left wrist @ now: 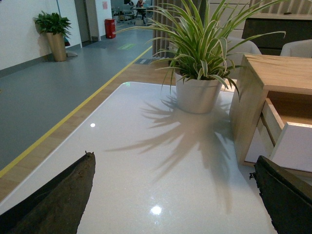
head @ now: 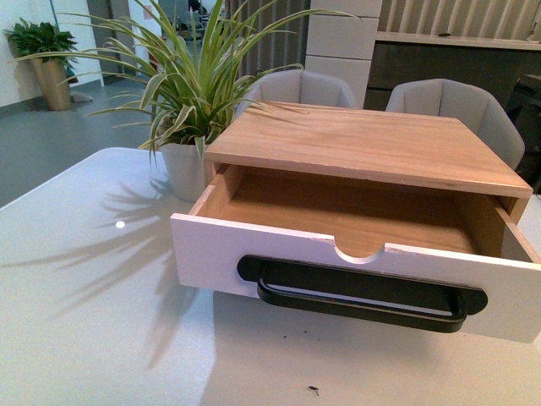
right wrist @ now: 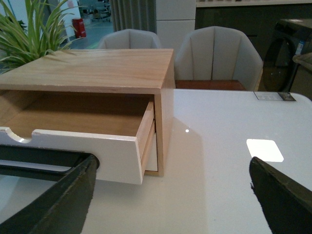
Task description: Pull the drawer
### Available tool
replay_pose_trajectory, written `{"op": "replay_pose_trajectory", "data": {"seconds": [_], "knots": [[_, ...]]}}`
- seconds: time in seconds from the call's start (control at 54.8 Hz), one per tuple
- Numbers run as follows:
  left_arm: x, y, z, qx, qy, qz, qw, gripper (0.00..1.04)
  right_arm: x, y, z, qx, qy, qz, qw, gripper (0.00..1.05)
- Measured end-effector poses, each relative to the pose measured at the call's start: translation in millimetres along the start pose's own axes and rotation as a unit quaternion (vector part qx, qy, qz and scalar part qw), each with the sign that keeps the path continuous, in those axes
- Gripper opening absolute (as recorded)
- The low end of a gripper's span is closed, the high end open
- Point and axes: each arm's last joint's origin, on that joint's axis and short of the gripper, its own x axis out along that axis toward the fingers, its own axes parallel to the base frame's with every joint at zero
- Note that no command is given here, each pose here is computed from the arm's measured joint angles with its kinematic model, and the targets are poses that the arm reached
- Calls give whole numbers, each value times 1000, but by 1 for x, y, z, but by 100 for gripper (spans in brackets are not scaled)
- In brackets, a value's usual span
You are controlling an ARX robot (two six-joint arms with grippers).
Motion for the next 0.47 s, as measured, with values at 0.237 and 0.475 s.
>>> {"op": "replay_pose_trajectory", "data": {"seconds": [0.237, 0.475], "knots": [[0, 0, 0, 0, 0, 0, 1000, 97, 0, 0, 0, 0, 0, 0, 1000, 96], [0, 0, 0, 0, 0, 0, 1000, 97, 0, 0, 0, 0, 0, 0, 1000, 96]]}}
